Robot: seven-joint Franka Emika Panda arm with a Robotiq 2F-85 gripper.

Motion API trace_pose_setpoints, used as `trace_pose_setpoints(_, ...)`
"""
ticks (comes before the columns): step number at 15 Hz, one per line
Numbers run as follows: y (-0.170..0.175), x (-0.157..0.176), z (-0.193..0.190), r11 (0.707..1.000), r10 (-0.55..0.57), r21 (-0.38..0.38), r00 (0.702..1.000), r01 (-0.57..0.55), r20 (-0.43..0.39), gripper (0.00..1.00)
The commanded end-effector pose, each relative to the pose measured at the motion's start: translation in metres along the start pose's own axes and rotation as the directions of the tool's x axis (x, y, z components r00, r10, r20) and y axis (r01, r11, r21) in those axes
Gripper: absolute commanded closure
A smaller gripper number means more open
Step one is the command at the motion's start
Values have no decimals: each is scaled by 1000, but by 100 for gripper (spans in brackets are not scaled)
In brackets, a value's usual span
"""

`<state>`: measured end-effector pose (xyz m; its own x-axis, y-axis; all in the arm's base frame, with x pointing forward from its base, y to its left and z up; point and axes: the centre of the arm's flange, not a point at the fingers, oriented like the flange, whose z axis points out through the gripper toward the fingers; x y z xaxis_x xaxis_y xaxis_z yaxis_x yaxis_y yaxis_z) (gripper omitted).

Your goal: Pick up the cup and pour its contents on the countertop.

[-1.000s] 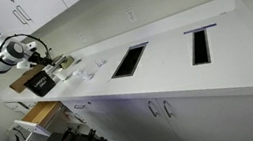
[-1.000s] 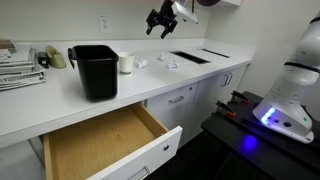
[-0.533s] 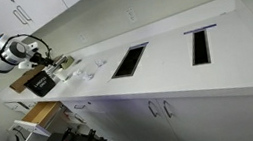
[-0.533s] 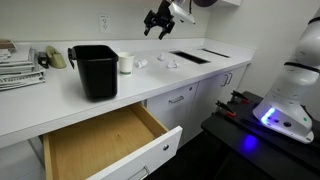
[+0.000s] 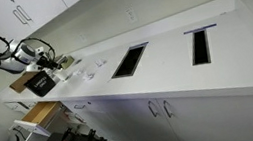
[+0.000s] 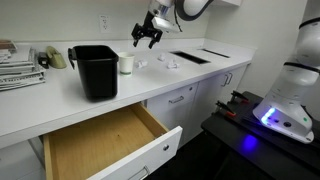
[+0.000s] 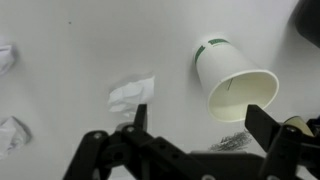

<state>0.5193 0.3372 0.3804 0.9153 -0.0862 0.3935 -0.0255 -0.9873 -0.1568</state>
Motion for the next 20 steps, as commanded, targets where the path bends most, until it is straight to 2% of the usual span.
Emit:
trace_pose_setpoints(1,-35,18,31,1000,-6,-11,998,6,69,0)
trace_pose_setpoints(8,-46,24,70,998,24,-55,997,-20,78,0)
trace_pose_setpoints(9,-45,26,72,998,28,-59,997,-23,70,25)
trace_pose_setpoints(10,-44,28,74,998,31,-63,997,-26,67,26)
trace_pose_setpoints(18,-43,35,80,997,42,-62,997,-38,63,88)
trace_pose_setpoints(20,-45,36,79,998,36,-56,997,-33,65,98)
